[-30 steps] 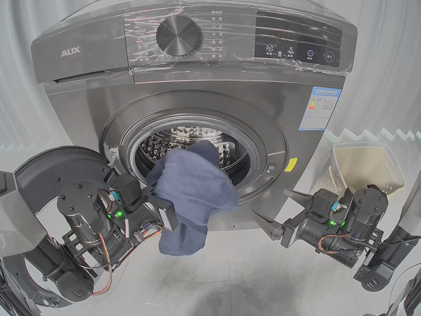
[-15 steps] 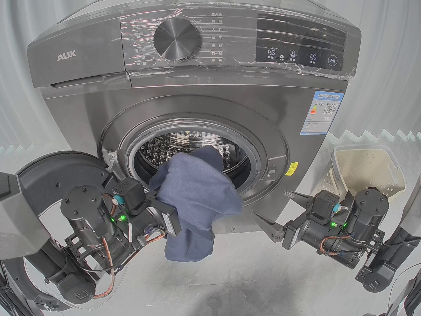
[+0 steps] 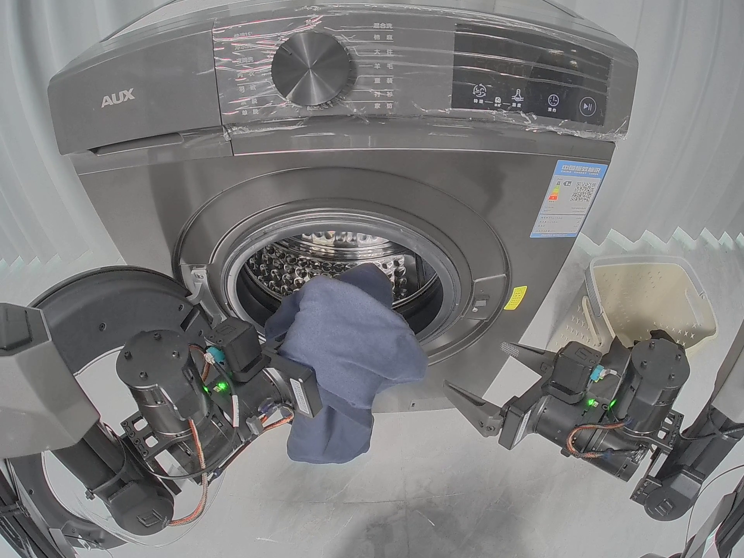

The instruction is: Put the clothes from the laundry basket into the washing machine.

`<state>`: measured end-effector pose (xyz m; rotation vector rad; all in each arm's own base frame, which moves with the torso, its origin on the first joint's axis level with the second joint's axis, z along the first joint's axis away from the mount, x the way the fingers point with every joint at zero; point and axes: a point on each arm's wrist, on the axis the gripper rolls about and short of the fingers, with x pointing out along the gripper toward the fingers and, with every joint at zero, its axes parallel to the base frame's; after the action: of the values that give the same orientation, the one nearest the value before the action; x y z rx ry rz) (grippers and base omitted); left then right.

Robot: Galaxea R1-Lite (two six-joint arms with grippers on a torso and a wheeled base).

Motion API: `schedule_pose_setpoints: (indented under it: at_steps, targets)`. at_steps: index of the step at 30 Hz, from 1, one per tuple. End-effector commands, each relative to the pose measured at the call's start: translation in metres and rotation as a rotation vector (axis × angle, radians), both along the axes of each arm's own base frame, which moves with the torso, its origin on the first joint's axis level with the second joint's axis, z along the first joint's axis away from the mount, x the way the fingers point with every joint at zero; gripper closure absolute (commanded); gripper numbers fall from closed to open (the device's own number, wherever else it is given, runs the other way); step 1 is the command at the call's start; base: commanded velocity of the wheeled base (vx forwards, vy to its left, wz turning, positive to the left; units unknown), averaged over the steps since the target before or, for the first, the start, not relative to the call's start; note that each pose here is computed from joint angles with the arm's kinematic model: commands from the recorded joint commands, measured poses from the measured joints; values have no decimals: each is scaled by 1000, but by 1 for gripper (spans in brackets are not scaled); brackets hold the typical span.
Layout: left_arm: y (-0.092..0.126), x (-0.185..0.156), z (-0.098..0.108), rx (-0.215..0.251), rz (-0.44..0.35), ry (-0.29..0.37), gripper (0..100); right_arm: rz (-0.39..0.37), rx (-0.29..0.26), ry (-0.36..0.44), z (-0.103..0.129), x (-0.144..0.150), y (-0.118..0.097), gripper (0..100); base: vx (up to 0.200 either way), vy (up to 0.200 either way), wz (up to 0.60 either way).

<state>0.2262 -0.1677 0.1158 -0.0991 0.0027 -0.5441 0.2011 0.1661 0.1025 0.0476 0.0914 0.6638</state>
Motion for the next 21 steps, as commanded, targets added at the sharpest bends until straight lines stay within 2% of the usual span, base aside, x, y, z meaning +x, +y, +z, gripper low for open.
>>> schedule_pose_setpoints:
  at_steps: [1, 8, 11, 13, 16, 17, 19, 21]
  targets:
    - [0, 3, -2, 0, 6, 4, 100, 2, -2, 2, -1, -1, 0, 0, 200, 0, 0]
    - [-1, 0, -15, 28, 7, 52, 100, 12, -1, 3, 0, -3, 2, 0, 0, 0, 0]
    - [-3, 7, -29, 57, 71, 89, 100, 40, 8, -2, 2, -10, 6, 0, 0, 0, 0]
    - [-6, 11, -29, 37, 95, 87, 100, 46, 5, 1, 2, -13, 6, 0, 0, 0, 0]
    - [-7, 9, -32, 16, 67, 117, 100, 48, 5, 1, 2, -13, 5, 0, 0, 0, 0]
    - [-11, 5, -34, 17, -2, 130, 100, 46, 6, 0, 3, -13, 5, 0, 0, 0, 0]
    - [-16, 4, -38, 14, -79, 144, 100, 46, 6, 0, 3, -13, 5, 0, 0, 0, 0]
    - [-19, 9, -46, 26, -106, 165, 100, 48, 5, 1, 2, -13, 5, 0, 0, 0, 0]
